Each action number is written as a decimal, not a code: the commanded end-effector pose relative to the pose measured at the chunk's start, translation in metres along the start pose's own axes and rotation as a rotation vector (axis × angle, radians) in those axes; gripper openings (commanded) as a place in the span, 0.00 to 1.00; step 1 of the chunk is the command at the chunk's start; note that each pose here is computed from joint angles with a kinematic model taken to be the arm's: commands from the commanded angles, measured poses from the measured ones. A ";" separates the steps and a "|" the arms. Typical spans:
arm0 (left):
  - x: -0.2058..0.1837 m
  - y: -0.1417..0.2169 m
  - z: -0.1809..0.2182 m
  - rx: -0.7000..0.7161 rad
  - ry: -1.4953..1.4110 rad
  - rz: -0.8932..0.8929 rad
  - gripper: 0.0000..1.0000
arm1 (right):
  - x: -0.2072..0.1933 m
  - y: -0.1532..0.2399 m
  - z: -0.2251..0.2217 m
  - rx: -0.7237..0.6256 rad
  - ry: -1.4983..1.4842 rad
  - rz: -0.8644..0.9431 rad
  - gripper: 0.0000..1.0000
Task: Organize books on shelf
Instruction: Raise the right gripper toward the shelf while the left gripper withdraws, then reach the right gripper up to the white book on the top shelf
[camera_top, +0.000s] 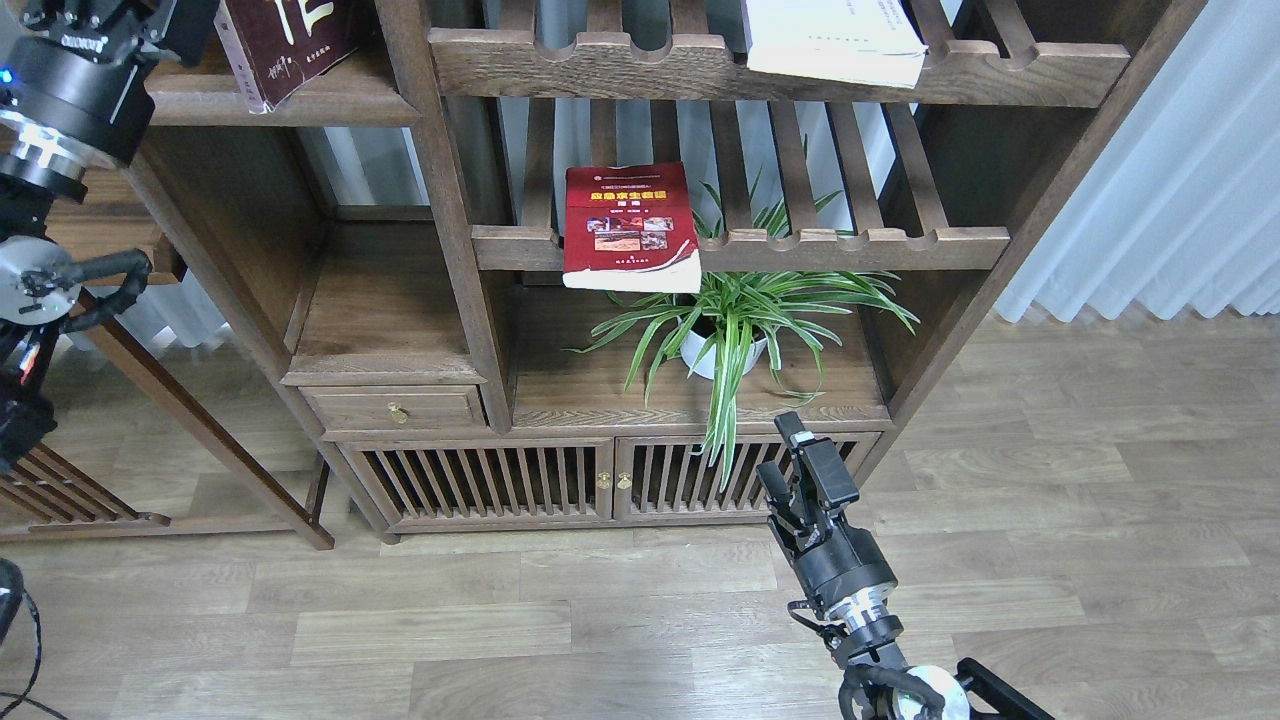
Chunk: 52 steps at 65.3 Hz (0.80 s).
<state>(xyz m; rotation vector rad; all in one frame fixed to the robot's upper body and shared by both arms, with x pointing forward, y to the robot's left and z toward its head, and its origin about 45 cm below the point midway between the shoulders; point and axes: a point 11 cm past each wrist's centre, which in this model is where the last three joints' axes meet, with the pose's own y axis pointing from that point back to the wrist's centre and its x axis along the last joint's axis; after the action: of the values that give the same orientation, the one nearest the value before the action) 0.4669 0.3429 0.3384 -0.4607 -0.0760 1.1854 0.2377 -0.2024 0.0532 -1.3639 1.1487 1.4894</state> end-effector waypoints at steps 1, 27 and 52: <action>-0.001 0.014 -0.009 0.009 0.019 0.004 0.70 | 0.000 0.001 0.000 0.000 0.000 0.001 0.98; -0.023 0.060 -0.028 0.026 0.124 -0.066 0.99 | -0.005 -0.005 -0.004 0.001 0.007 -0.014 0.97; -0.001 0.165 -0.092 0.194 0.238 0.122 0.99 | -0.078 -0.049 -0.051 -0.020 0.135 -0.193 0.94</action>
<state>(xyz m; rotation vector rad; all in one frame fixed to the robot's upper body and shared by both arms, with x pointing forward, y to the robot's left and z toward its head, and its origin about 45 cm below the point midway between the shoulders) 0.3659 0.3496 0.2118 -0.4499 0.2351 1.1841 0.2838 -0.2333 0.1027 -1.4976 1.0863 1.3501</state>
